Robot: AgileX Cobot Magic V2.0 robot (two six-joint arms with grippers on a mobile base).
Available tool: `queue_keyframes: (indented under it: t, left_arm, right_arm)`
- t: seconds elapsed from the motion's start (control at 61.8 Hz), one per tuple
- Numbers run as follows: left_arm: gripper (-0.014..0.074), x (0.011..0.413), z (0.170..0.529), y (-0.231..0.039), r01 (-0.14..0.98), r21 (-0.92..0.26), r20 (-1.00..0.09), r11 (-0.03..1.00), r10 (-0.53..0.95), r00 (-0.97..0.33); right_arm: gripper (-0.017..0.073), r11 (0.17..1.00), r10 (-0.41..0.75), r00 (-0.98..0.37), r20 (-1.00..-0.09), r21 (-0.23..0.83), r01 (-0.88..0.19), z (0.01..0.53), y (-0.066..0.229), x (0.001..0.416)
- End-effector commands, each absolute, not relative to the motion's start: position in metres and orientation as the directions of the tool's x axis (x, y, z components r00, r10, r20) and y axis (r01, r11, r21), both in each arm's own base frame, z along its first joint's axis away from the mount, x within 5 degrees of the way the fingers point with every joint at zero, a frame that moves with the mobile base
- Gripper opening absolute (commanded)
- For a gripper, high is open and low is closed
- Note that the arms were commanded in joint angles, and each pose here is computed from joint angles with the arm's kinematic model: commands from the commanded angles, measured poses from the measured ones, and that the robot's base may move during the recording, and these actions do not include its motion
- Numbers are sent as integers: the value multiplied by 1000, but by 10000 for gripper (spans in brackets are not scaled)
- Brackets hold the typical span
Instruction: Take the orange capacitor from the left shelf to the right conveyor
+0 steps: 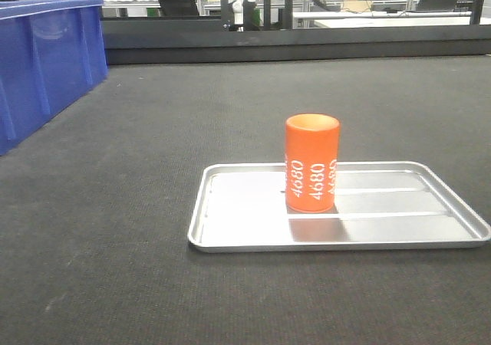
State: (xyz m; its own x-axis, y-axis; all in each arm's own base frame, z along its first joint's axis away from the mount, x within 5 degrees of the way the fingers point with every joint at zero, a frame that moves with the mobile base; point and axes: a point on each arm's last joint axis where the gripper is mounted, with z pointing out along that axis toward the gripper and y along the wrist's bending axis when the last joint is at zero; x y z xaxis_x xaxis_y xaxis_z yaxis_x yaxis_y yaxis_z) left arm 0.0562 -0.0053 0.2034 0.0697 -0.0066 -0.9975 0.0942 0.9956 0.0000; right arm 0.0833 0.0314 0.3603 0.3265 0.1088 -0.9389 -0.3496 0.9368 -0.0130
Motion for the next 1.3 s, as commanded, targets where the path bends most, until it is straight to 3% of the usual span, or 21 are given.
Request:
queue_keyframes:
  t: [0.0,0.178,0.275,0.615,0.988,1.117,1.279]
  left_arm:
    - [-105,56,213,-5,98,-5,-988,995,-21,153]
    - [-105,56,213,-5,98,-5,-988,995,-21,153]
    - [-105,56,213,-5,98,-5,-988,995,-21,153]
    - [-105,56,213,-5,98,-5,-988,995,-21,153]
    - [-105,56,213,-5,98,-5,-988,995,-21,153]
    - [-105,56,213,-5,98,-5,-988,995,-21,153]
    - [-105,56,213,-5,98,-5,-988,995,-21,153]
  right_arm:
    - [50,975,69,352,-933,-12,-224,368,17,73]
    - [50,998,-58,196,-979,-55,19,347,-1,53]
    - [50,996,-65,165,-984,-54,72,328,-4,45]
    - [50,992,125,298,-946,122,-29,225,0,52]
    - [50,995,95,226,-969,93,-20,217,1,55]
    - [50,998,44,233,-972,32,-55,217,3,53]
    - [50,995,68,242,-968,49,-86,218,4,53]
